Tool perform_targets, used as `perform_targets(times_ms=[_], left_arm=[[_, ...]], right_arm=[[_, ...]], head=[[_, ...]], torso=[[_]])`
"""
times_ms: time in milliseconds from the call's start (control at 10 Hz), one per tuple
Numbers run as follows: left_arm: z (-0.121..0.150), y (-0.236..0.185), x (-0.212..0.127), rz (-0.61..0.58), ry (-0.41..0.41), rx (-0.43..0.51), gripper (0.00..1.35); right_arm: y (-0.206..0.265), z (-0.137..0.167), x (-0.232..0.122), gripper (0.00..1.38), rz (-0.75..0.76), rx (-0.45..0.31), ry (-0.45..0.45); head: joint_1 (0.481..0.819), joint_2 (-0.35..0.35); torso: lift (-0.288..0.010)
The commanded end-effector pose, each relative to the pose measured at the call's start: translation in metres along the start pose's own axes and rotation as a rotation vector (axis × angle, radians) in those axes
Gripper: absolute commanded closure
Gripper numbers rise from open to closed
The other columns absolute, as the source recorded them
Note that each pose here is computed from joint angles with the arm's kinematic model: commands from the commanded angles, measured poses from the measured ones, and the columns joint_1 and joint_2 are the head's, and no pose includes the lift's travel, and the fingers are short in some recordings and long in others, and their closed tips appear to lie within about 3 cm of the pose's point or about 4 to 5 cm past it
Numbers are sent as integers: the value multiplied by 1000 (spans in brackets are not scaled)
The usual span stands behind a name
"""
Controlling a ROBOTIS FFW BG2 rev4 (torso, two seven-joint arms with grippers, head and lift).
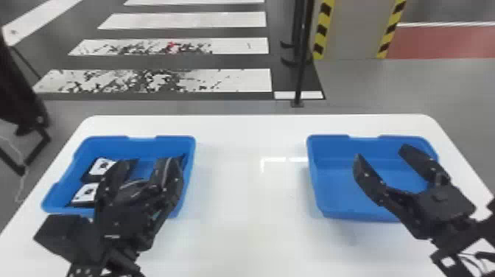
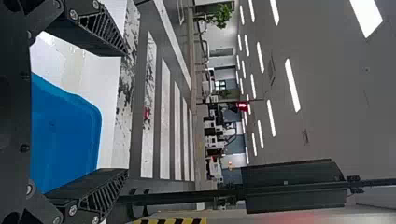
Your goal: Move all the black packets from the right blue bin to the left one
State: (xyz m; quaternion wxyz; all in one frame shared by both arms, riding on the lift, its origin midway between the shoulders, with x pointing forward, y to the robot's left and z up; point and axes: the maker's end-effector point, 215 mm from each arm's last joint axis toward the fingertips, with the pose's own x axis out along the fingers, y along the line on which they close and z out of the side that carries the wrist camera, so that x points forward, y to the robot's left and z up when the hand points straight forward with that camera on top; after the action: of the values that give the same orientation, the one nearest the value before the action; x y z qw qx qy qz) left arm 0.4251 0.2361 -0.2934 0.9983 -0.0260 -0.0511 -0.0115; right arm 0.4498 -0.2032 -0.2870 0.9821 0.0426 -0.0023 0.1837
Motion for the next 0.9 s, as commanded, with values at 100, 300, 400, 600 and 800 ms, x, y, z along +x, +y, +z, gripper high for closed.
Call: perform_targets(times_ms=[100,300,400,600,800], left_arm=[[-2,-1,0,0,7,-2,203],[-4,1,-1,4,12,-4,205],[-4,0,0,2,12,-5,203],[-3,-1,0,1,10,-9,205],[-3,0,-1,3,10,-14,205]], right_arm=[[-1,7,-5,157,-18,-8,-21],[-4,11,-10,157,-49,-2,-33],[-4,11,-11,157,-50,0,-34],[-4,11,-11,157,-51,2,-34],[-4,11,-11,157,-51,2,-34]], head=[[695,41],[695,35],[695,32],[695,31],[695,30]], torso=[[-168],[-168],[-168],[-168],[-168]])
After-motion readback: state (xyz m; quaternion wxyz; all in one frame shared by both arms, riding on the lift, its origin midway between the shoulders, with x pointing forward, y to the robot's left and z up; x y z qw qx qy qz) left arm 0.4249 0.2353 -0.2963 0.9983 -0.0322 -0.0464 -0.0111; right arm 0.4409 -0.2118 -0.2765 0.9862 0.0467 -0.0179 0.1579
